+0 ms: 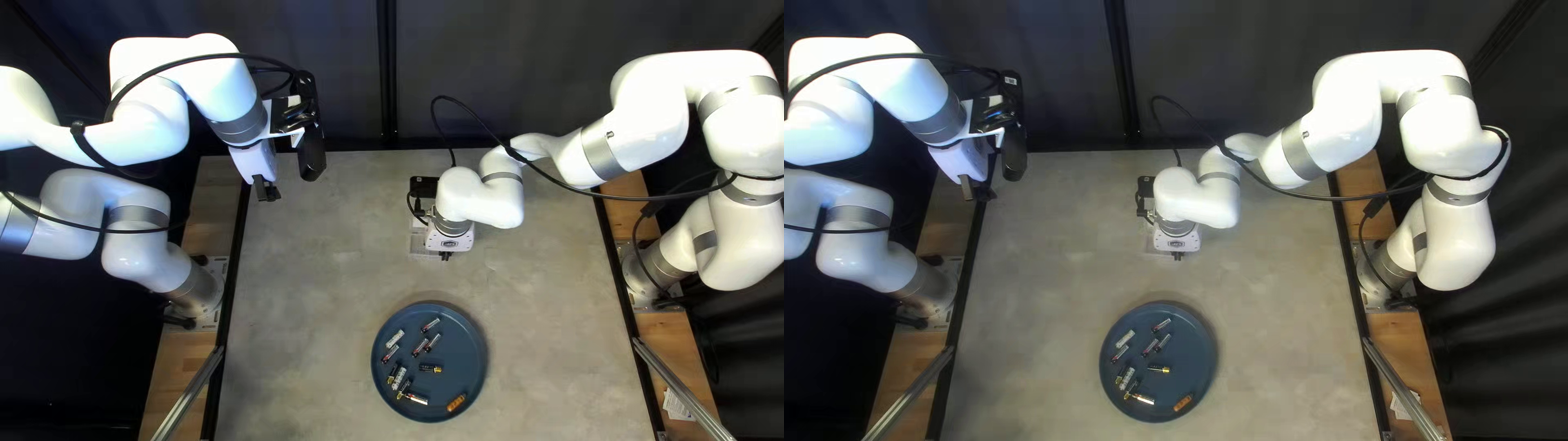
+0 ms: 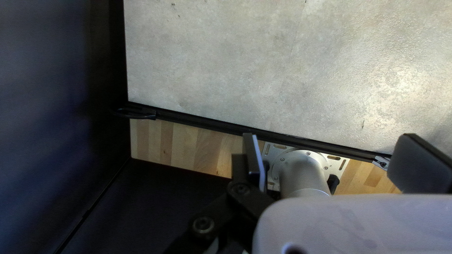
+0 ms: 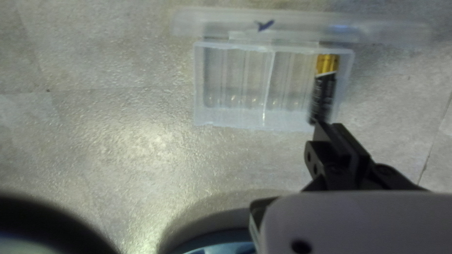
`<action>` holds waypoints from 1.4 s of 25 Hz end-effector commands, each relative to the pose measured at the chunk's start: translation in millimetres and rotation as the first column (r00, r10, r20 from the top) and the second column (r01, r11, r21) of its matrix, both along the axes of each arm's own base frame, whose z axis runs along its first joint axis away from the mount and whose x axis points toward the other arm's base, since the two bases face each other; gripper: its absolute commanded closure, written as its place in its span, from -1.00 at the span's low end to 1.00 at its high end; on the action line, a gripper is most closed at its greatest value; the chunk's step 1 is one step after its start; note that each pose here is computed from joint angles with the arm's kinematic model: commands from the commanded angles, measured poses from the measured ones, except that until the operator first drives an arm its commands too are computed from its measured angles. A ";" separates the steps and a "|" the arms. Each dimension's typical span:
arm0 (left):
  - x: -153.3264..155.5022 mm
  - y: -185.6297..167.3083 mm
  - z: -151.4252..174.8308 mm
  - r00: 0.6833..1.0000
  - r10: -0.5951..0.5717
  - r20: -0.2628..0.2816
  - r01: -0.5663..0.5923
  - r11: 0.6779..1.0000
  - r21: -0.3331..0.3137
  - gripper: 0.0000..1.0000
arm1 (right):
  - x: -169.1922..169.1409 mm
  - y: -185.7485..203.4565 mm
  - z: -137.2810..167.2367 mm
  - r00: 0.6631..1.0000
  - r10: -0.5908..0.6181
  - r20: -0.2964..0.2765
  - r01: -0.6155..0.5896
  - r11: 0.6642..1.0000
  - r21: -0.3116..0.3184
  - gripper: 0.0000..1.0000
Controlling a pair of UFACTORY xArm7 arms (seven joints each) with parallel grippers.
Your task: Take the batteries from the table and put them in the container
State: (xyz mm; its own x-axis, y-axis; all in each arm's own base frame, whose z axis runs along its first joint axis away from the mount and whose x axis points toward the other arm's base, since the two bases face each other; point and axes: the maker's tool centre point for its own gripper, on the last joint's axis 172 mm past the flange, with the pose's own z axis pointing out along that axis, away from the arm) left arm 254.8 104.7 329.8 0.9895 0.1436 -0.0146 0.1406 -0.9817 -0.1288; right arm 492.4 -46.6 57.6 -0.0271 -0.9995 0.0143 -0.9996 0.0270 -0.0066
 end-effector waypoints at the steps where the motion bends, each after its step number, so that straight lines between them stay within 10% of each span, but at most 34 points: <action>1: 0.0 0.0 0.0 1.000 0.000 0.000 0.000 1.000 0.000 -1.00 | -1.1 8.3 10.9 1.000 0.011 0.011 -0.010 1.000 -0.009 1.00; 8: 0.0 0.0 0.0 1.000 0.000 0.000 0.000 1.000 0.000 -1.00 | 6.3 75.2 35.4 0.994 0.102 0.025 -0.102 0.995 0.004 1.00; 12: 0.0 0.0 0.0 1.000 0.000 0.000 0.000 1.000 0.000 -1.00 | 9.1 135.2 49.4 0.932 0.362 0.023 -0.362 0.932 -0.021 0.92; 13: 0.0 0.0 0.0 1.000 0.000 0.000 0.000 1.000 0.000 -1.00 | 10.1 141.4 52.2 0.918 0.396 0.028 -0.396 0.918 -0.022 -0.88; 14: 0.0 0.0 0.0 1.000 0.000 0.000 0.000 1.000 0.000 -1.00 | 10.4 143.2 53.0 0.911 0.410 0.030 -0.410 0.912 -0.023 -1.00; 30: 0.0 0.0 0.0 1.000 0.000 0.000 0.000 1.000 0.000 -1.00 | 9.3 138.3 52.0 0.897 0.441 0.028 -0.440 0.898 -0.030 -1.00; 35: 0.0 0.0 0.0 1.000 0.000 0.000 0.000 1.000 0.000 -1.00 | 16.7 187.0 38.5 0.763 0.646 0.026 -0.643 0.763 -0.067 -1.00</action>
